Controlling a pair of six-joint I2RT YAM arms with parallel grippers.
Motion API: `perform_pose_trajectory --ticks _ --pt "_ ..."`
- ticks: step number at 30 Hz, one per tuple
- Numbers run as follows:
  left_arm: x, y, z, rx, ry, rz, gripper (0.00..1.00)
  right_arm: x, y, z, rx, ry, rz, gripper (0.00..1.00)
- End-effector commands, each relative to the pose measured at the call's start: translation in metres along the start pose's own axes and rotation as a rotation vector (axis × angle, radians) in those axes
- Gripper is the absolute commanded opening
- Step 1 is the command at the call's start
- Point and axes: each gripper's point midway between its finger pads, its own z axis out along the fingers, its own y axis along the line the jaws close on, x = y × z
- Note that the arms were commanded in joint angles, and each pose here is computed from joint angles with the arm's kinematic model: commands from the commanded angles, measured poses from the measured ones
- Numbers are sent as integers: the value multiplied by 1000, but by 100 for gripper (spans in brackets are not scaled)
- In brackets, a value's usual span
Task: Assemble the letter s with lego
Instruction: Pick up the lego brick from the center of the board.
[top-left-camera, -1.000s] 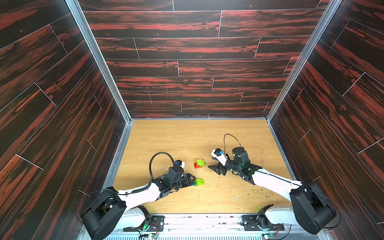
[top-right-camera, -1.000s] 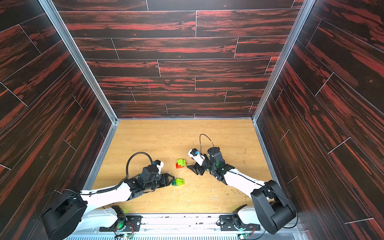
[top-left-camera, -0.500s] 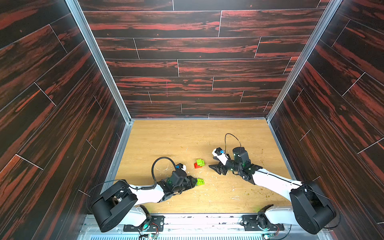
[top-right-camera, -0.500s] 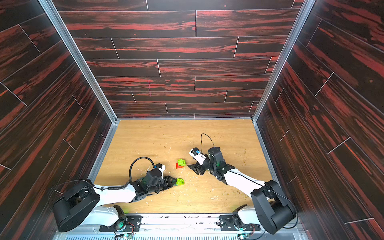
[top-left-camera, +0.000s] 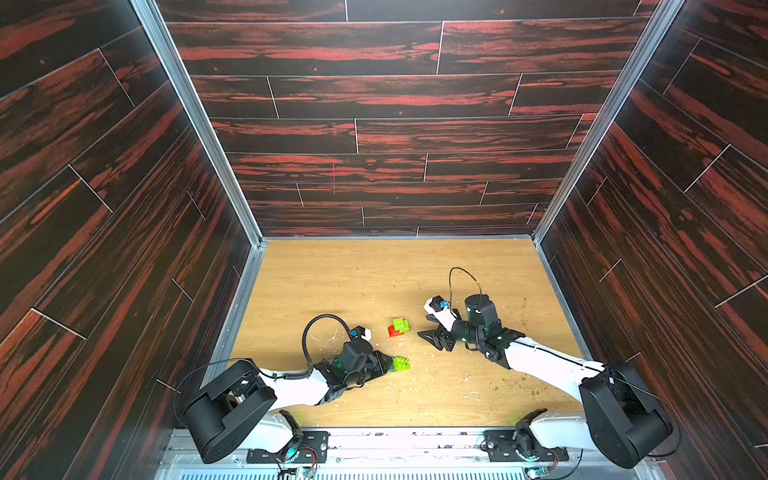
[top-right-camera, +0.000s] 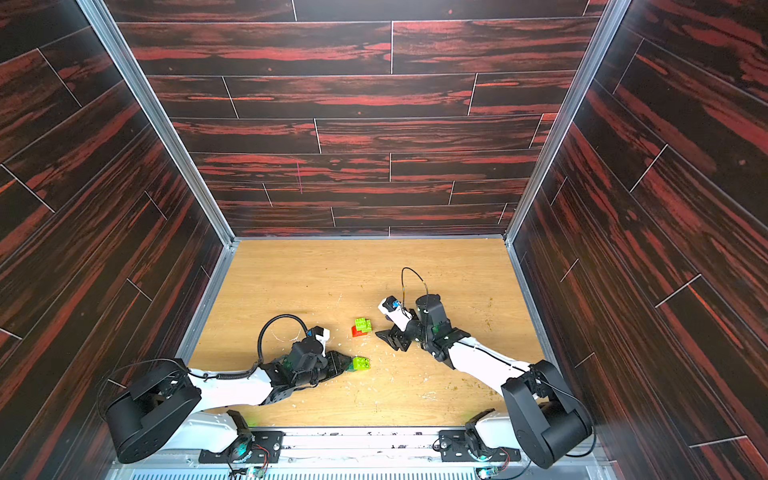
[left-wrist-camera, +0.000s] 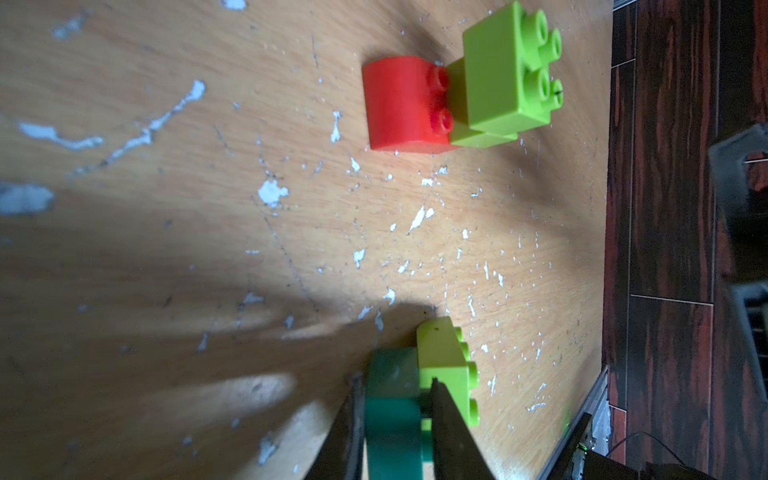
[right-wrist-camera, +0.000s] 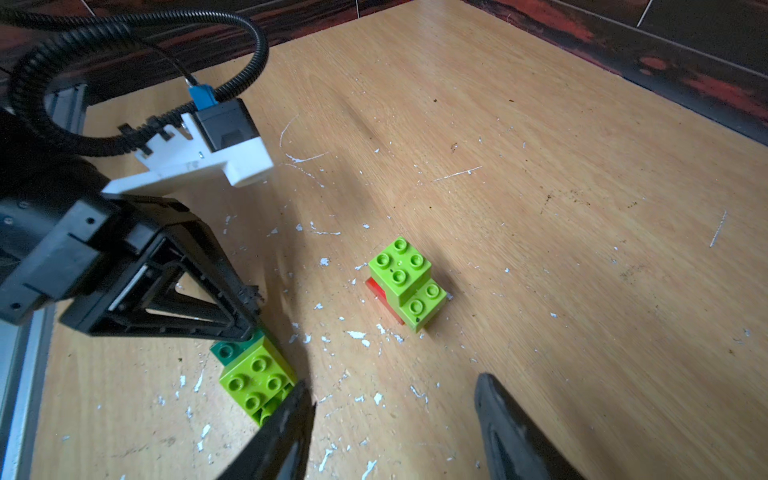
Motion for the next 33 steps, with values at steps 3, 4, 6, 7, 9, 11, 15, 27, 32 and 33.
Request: perform_pose_trajectory --ticks 3,4,6,7,9,11,15,27,32,33 --pt "4 2 0 1 10 11 32 -13 2 -5 -17 -27 8 64" --pt "4 3 0 2 13 11 33 -12 3 -5 -19 -24 11 64" --pt "5 1 2 11 18 11 36 -10 3 -5 -20 -20 13 64" --pt "6 -1 3 16 24 13 37 -10 3 -5 -19 -18 14 64" --pt "6 -2 4 21 30 13 37 -9 4 -6 -21 -16 15 64" --pt "7 -2 4 22 34 13 36 -8 4 -6 -22 -16 18 64" --pt "10 -1 5 22 47 13 31 -8 4 -6 -21 -12 19 64" --pt "1 -13 -6 14 33 41 20 -10 -1 -4 -7 -31 62 64" --pt "-18 -20 -25 30 4 56 20 -15 -17 0 56 -45 185 64" --pt "-23 -23 -31 51 -1 60 19 -16 -20 1 58 -44 233 64"
